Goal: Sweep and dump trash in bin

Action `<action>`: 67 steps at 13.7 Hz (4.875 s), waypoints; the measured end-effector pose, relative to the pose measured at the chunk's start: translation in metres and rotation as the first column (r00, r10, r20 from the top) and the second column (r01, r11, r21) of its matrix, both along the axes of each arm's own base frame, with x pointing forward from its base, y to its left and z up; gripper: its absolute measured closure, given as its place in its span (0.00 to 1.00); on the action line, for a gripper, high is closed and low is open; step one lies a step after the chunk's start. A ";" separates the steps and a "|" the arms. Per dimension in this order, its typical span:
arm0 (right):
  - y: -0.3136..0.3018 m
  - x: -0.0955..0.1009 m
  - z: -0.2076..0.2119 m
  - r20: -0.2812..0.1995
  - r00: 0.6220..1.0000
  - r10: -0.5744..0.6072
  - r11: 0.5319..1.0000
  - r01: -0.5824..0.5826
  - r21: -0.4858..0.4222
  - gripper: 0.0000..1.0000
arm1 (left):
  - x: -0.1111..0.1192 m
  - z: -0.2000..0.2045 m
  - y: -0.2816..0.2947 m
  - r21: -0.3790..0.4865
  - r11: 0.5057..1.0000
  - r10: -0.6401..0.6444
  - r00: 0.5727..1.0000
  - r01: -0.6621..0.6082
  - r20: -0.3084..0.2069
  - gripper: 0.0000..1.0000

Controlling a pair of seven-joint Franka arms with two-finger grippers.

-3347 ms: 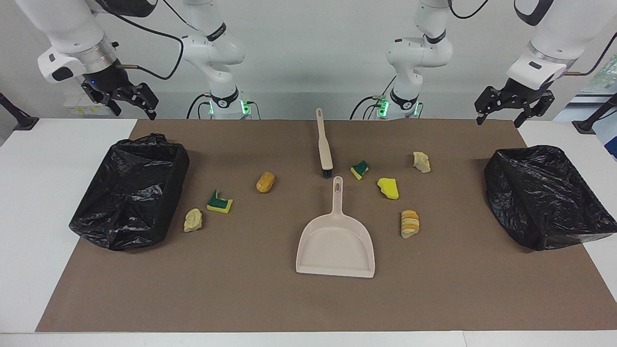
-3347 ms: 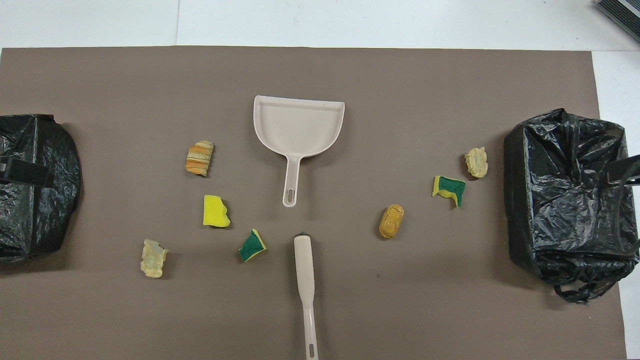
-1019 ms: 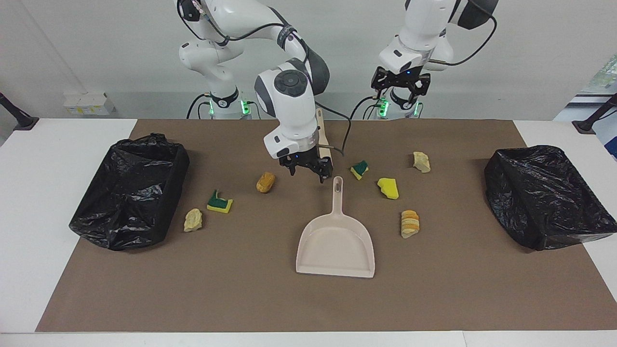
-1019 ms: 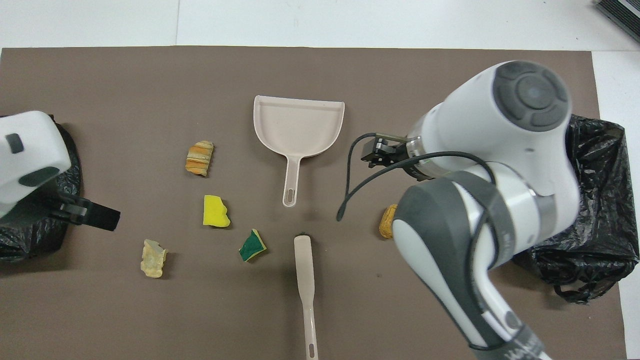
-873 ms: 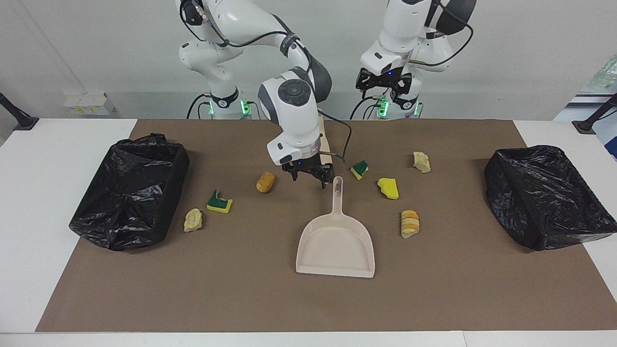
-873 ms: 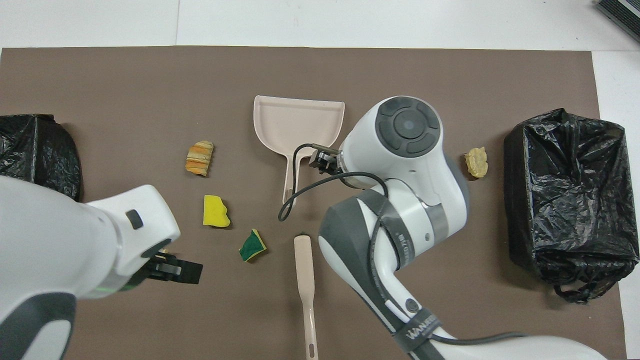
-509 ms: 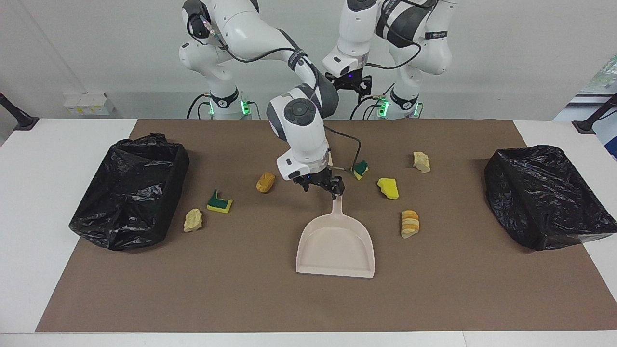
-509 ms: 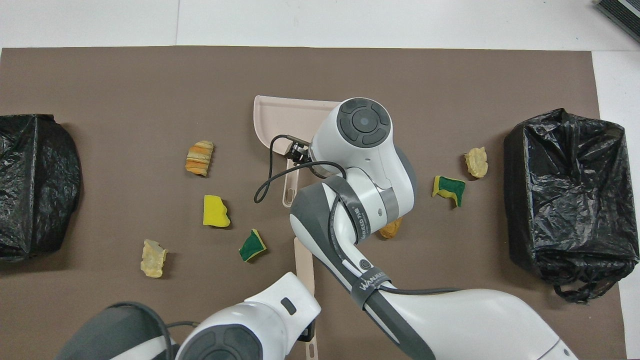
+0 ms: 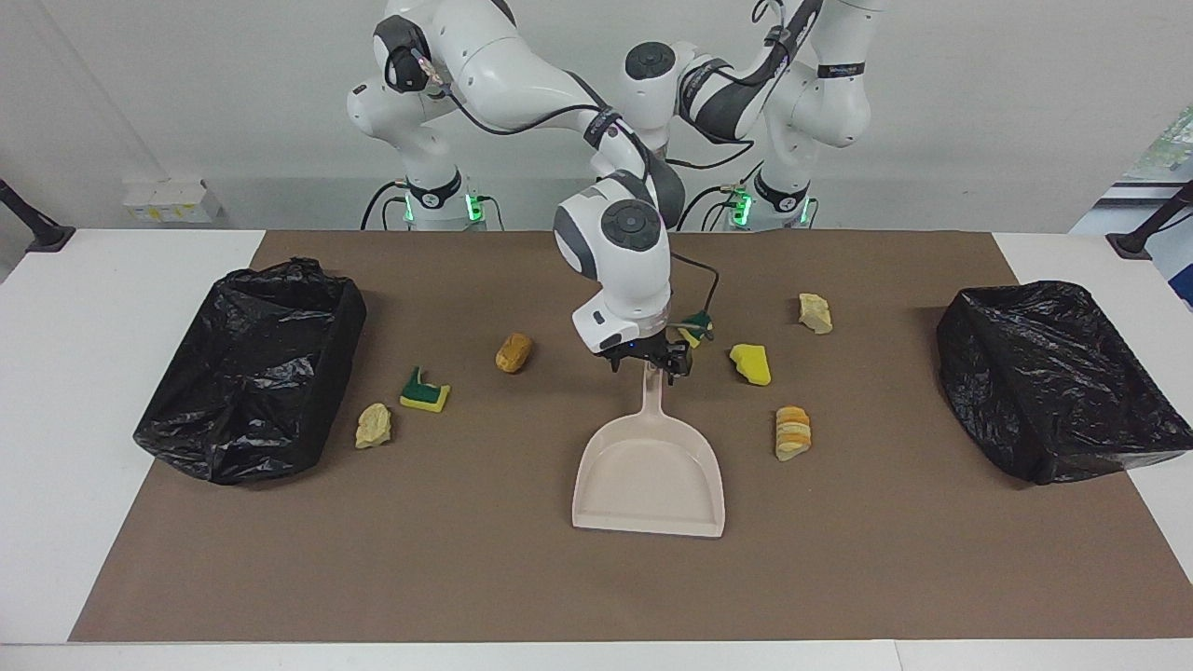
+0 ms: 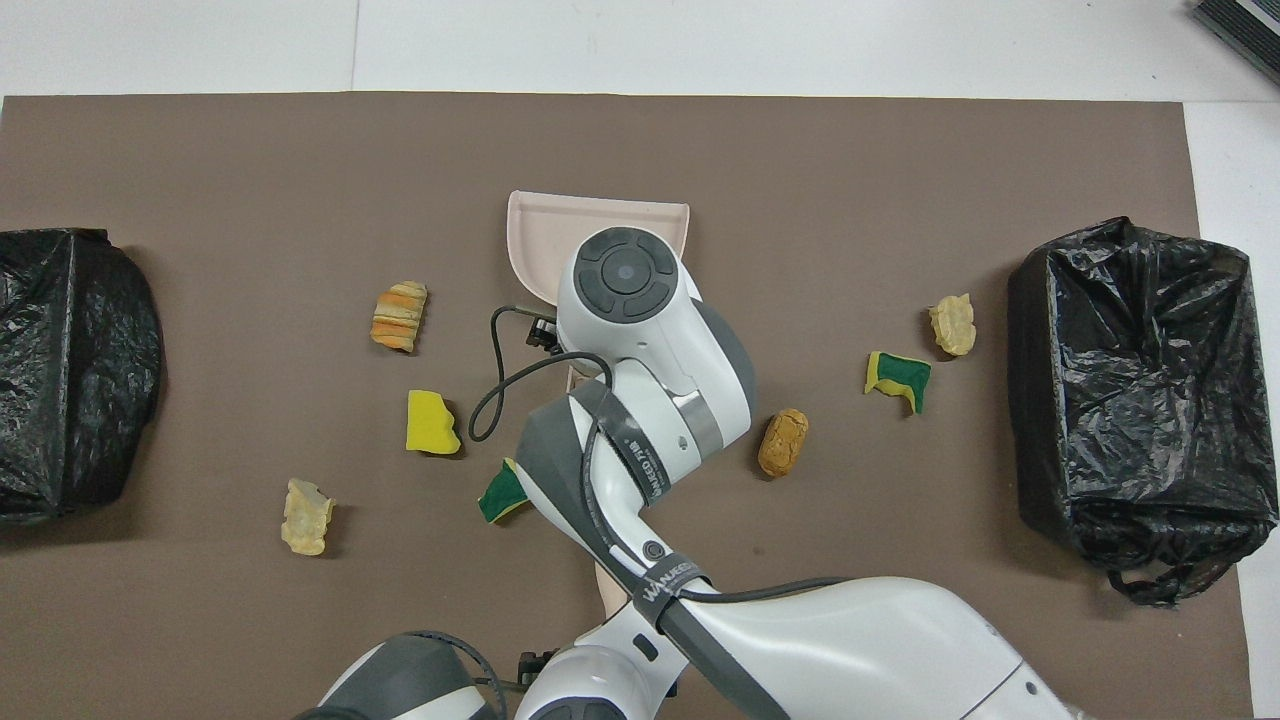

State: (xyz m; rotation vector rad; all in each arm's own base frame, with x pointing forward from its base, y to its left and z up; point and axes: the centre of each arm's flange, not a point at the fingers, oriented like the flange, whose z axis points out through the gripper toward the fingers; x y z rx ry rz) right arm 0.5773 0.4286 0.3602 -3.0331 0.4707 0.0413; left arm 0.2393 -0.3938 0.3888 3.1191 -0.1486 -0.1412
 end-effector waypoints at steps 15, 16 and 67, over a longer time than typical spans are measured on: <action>-0.002 -0.001 -0.003 -0.010 0.984 0.178 0.983 -0.178 -0.041 0.67 | -0.002 -0.045 -0.007 0.024 1.000 0.020 1.000 -0.019 -0.009 0.53; -0.003 0.000 -0.002 -0.004 0.984 0.176 0.984 -0.176 -0.040 0.67 | -0.002 -0.045 -0.007 0.024 1.000 0.018 1.000 -0.018 -0.009 0.67; -0.100 -0.127 0.017 -0.160 -0.175 0.971 -0.164 -0.983 0.082 0.67 | 0.214 -0.035 0.285 -0.105 0.879 -0.476 0.841 0.465 -0.257 0.74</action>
